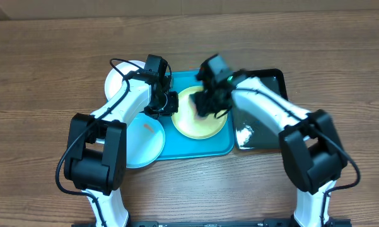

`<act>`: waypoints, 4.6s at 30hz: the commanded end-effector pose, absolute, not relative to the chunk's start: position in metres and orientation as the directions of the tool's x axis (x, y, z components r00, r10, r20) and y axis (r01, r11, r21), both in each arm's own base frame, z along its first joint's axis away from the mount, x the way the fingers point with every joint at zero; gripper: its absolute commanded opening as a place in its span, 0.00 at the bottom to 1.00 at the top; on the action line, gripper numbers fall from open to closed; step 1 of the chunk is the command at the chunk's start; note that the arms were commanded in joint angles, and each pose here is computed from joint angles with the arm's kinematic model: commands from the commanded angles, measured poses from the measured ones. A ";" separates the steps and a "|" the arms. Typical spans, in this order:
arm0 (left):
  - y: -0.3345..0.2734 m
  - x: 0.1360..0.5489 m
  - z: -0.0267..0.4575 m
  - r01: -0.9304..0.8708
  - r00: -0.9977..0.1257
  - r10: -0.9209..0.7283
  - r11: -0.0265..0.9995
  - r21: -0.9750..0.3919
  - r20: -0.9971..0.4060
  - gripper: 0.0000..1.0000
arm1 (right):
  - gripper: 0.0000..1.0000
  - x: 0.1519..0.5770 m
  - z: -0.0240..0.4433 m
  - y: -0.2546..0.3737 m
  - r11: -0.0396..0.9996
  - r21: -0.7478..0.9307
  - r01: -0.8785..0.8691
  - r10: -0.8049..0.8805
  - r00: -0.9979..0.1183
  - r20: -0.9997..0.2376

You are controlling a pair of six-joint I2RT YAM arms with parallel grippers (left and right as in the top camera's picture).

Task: Clean dirty plates on tray and stack at the side
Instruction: 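Scrub yellow plate again with sponge, left gripper holding rim, then return sponge to black tray and lift right gripper away, then lift yellow plate with left gripper and place it left of tray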

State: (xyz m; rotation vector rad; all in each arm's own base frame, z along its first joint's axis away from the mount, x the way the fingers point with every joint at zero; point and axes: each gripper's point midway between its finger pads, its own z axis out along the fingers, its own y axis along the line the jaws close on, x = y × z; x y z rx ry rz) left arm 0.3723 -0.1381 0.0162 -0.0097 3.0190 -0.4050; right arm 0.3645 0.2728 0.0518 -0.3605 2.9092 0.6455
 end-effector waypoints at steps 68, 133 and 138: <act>-0.139 0.362 0.002 0.032 -0.994 0.014 0.986 -0.166 -0.111 0.04 | 0.04 0.398 0.158 0.059 0.984 0.152 0.095 0.122 -0.975 -0.183; -0.339 0.373 0.287 0.072 -0.377 0.528 0.836 0.545 -0.761 0.04 | 0.04 0.382 0.158 -0.068 0.875 0.184 0.449 0.472 -0.875 -0.111; -0.340 0.379 0.260 0.144 -0.473 0.407 0.911 0.387 -0.781 0.04 | 0.04 0.382 0.158 -0.068 0.875 0.183 0.449 0.472 -0.875 -0.109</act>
